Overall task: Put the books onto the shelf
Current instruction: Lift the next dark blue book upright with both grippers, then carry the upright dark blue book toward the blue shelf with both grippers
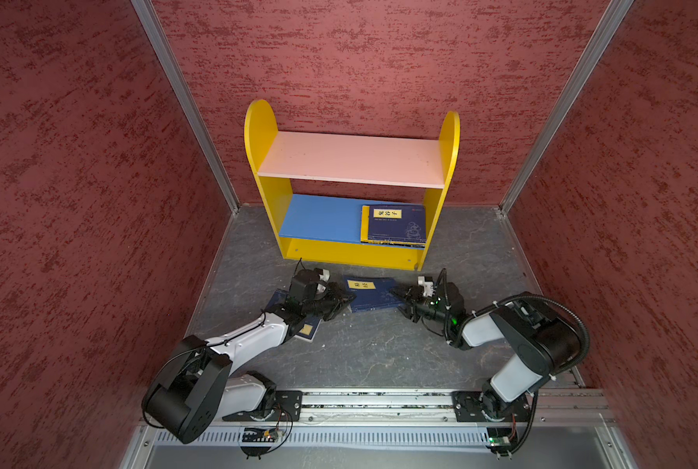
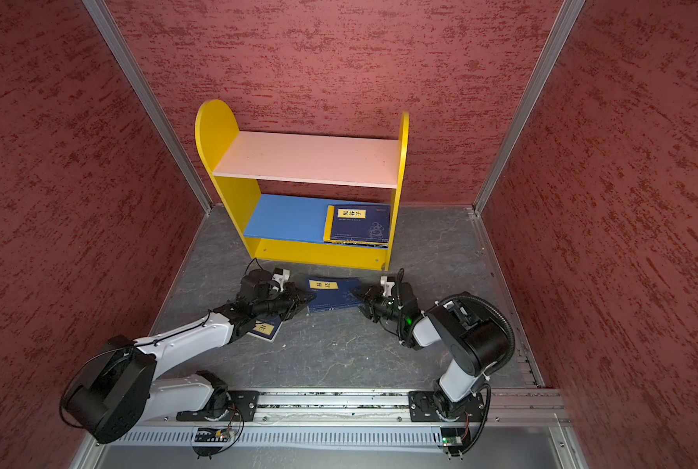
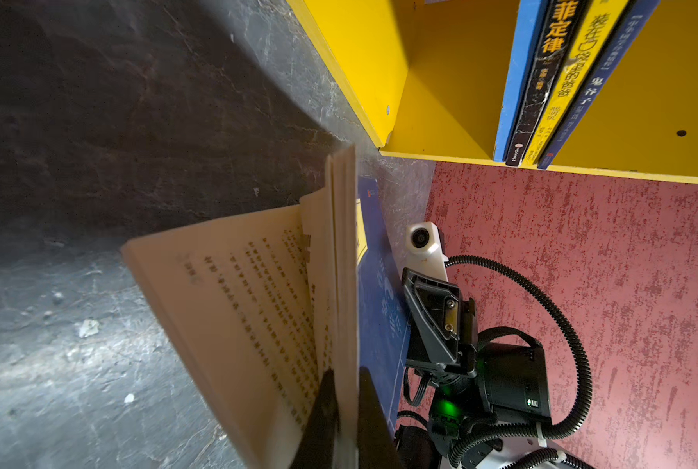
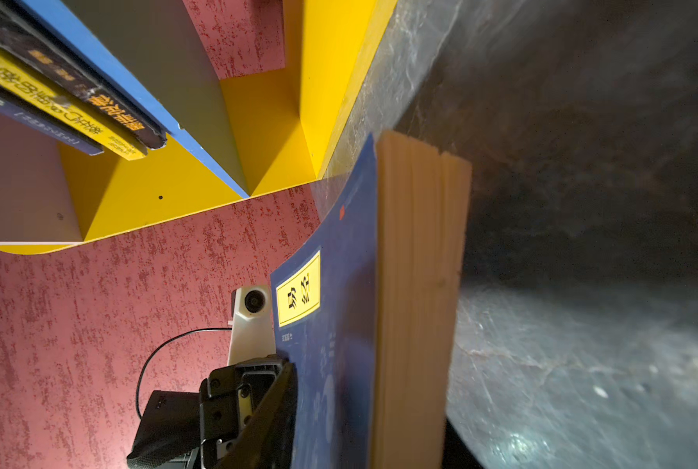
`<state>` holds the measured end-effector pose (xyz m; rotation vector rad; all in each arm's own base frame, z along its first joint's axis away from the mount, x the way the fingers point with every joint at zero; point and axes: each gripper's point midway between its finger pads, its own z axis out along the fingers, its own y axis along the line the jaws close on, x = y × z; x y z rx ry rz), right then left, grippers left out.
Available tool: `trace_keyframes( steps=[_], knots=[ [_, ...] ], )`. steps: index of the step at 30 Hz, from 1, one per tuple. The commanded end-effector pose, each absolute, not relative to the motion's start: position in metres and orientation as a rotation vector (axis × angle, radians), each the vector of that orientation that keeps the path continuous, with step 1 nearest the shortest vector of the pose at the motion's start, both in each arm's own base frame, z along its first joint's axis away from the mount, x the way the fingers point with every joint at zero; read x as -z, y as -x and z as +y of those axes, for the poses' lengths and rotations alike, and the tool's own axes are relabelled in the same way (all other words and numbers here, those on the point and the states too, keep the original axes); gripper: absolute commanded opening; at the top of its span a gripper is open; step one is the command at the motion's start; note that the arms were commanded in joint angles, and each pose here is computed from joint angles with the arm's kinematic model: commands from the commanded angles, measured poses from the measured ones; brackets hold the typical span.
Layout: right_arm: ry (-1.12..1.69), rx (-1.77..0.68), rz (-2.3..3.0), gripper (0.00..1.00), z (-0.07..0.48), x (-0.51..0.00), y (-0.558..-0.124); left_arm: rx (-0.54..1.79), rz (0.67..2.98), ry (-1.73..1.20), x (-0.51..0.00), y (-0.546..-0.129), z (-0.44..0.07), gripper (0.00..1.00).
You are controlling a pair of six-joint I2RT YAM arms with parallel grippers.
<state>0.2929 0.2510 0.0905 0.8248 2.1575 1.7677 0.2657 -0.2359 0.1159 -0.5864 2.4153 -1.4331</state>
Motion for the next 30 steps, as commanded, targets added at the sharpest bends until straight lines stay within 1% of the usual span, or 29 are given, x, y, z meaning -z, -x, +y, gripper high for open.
trace_keyframes(
  steps=[1,3,5,7,10,13,15,19,22,26,30],
  knots=[
    [-0.752,-1.832,2.09,0.3,0.257,-0.111,-0.298,1.429,2.437,0.512,-0.121,-0.258,-0.238,0.0],
    [-0.752,-1.801,2.109,0.24,0.256,-0.108,-0.297,1.387,2.455,0.531,-0.118,-0.257,-0.234,0.04],
    [-0.749,-1.76,2.124,0.22,0.253,-0.106,-0.297,1.34,2.466,0.552,-0.115,-0.256,-0.228,0.06],
    [-0.735,-1.714,2.138,0.2,0.25,-0.107,-0.296,1.287,2.467,0.58,-0.114,-0.257,-0.22,0.18],
    [-0.682,-1.611,2.172,0.15,0.245,-0.114,-0.297,1.214,2.455,0.607,-0.116,-0.257,-0.207,0.33],
    [-0.586,-1.494,2.196,0.15,0.24,-0.132,-0.297,1.173,2.434,0.618,-0.122,-0.257,-0.194,0.48],
    [-0.522,-1.442,2.188,0.15,0.235,-0.147,-0.295,1.162,2.417,0.623,-0.126,-0.258,-0.187,0.52],
    [-0.426,-1.433,2.155,0.15,0.231,-0.175,-0.285,1.162,2.362,0.631,-0.139,-0.26,-0.172,0.56],
    [-0.358,-1.473,2.13,0.15,0.232,-0.194,-0.273,1.176,2.308,0.628,-0.153,-0.262,-0.16,0.59],
    [-0.285,-1.546,2.049,0.15,0.232,-0.229,-0.262,1.216,2.217,0.574,-0.179,-0.264,-0.147,0.67],
    [-0.247,-1.614,1.92,0.16,0.233,-0.269,-0.264,1.251,2.149,0.498,-0.202,-0.263,-0.144,0.76]
  ],
)
